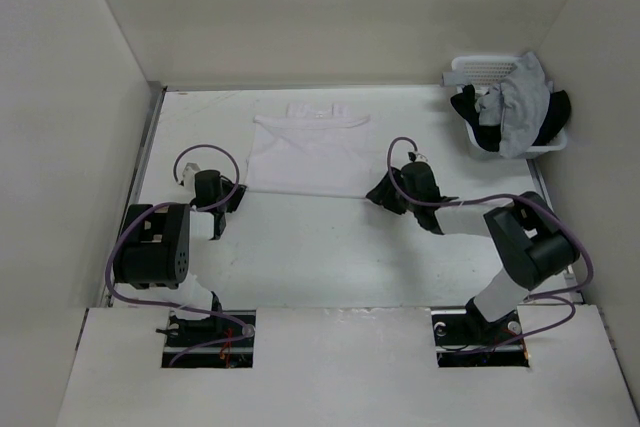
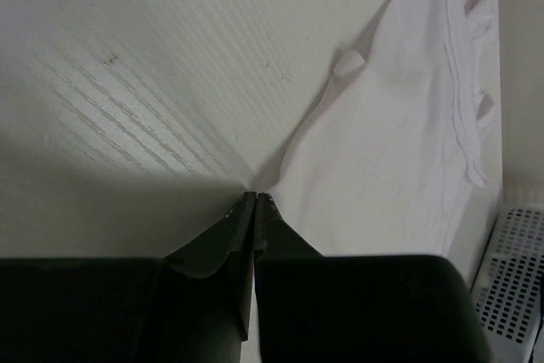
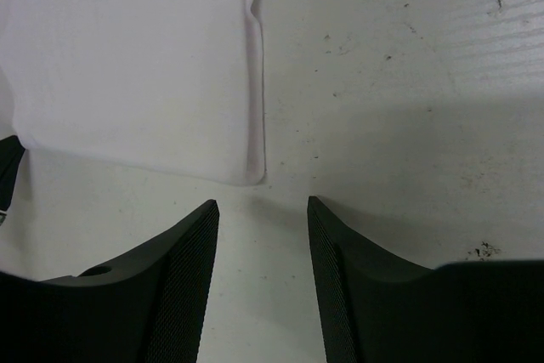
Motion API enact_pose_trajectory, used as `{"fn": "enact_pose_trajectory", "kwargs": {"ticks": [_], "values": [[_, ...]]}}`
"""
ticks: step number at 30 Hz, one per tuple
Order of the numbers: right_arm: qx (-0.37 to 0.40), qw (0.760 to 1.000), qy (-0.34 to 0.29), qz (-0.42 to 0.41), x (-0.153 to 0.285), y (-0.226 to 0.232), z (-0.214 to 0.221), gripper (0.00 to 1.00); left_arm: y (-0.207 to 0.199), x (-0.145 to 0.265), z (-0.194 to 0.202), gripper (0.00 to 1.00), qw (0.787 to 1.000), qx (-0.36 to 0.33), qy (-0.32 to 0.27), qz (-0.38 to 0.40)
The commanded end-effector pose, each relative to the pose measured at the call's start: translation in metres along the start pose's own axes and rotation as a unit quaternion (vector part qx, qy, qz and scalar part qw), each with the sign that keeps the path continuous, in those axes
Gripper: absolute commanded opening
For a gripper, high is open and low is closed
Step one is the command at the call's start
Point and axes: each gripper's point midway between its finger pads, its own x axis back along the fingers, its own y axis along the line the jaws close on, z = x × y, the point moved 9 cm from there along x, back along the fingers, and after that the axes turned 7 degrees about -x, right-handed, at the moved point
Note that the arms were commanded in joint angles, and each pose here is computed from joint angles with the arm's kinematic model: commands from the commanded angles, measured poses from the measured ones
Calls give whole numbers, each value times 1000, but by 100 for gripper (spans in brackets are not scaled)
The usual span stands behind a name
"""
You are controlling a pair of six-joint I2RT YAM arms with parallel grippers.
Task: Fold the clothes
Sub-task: Fold the tank top
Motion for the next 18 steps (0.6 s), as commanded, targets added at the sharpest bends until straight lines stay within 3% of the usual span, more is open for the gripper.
{"fn": "enact_pose_trajectory", "kwargs": {"ticks": [1, 11, 15, 18], "values": [[5, 1000, 2, -9, -7, 12, -1, 48, -17, 5, -8, 0, 999, -2, -23, 37], [-18, 1000, 0, 0, -24, 19, -2, 29, -13, 15, -6, 0, 999, -7, -22, 40], [-20, 1000, -13, 5, -28, 19, -5, 9, -15, 17, -8, 0, 999, -8, -26, 46], [-10, 999, -42, -2, -26, 22, -8, 2, -21, 23, -11, 0, 998, -8, -33, 59]]}}
